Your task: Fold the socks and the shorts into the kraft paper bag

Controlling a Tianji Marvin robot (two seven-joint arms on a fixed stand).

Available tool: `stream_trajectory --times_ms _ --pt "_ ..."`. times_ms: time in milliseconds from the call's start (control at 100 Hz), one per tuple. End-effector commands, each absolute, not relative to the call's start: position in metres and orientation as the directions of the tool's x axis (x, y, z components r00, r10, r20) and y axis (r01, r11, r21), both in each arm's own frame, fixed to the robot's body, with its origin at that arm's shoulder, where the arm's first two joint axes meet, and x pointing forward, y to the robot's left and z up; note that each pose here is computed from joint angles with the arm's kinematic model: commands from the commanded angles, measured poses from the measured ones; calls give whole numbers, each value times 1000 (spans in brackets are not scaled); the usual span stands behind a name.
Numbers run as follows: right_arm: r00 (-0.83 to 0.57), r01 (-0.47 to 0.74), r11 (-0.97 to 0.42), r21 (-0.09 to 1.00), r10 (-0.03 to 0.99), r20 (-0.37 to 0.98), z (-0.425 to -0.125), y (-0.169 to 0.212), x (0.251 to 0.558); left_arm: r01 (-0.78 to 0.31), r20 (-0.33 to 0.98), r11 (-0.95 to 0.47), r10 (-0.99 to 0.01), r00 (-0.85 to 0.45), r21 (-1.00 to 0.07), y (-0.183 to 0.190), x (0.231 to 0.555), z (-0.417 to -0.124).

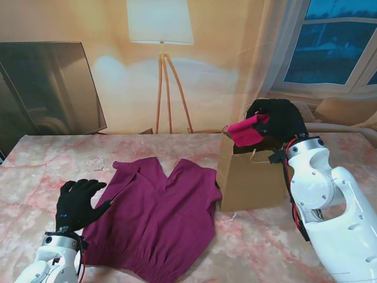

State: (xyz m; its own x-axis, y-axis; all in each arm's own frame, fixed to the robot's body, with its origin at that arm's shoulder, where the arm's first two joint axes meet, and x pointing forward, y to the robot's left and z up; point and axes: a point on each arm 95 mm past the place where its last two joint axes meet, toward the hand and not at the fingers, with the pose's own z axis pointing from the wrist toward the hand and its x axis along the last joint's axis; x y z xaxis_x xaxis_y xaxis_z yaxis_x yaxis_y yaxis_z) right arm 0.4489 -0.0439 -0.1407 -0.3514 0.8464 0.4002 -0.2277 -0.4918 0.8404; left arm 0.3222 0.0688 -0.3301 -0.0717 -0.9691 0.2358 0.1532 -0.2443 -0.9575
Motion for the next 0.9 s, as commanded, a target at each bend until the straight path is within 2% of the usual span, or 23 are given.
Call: stream_trajectory --times_ms 0,310,650,890 --pt "-333 -222 -445 868 871 361 -148 -50 452 143 246 -254 -967 -74 -957 67 323 -331" --pt "-300 -188 -372 909 903 307 -159 -52 459 147 239 -249 -967 -84 -957 65 324 -331" --pt "-266 -107 -352 930 911 314 -159 -61 450 138 242 -252 -967 -85 -958 65 323 -333" --pt "-254 -95 -333 938 919 301 -158 -67 445 134 236 -247 -967 -95 -960 64 324 -332"
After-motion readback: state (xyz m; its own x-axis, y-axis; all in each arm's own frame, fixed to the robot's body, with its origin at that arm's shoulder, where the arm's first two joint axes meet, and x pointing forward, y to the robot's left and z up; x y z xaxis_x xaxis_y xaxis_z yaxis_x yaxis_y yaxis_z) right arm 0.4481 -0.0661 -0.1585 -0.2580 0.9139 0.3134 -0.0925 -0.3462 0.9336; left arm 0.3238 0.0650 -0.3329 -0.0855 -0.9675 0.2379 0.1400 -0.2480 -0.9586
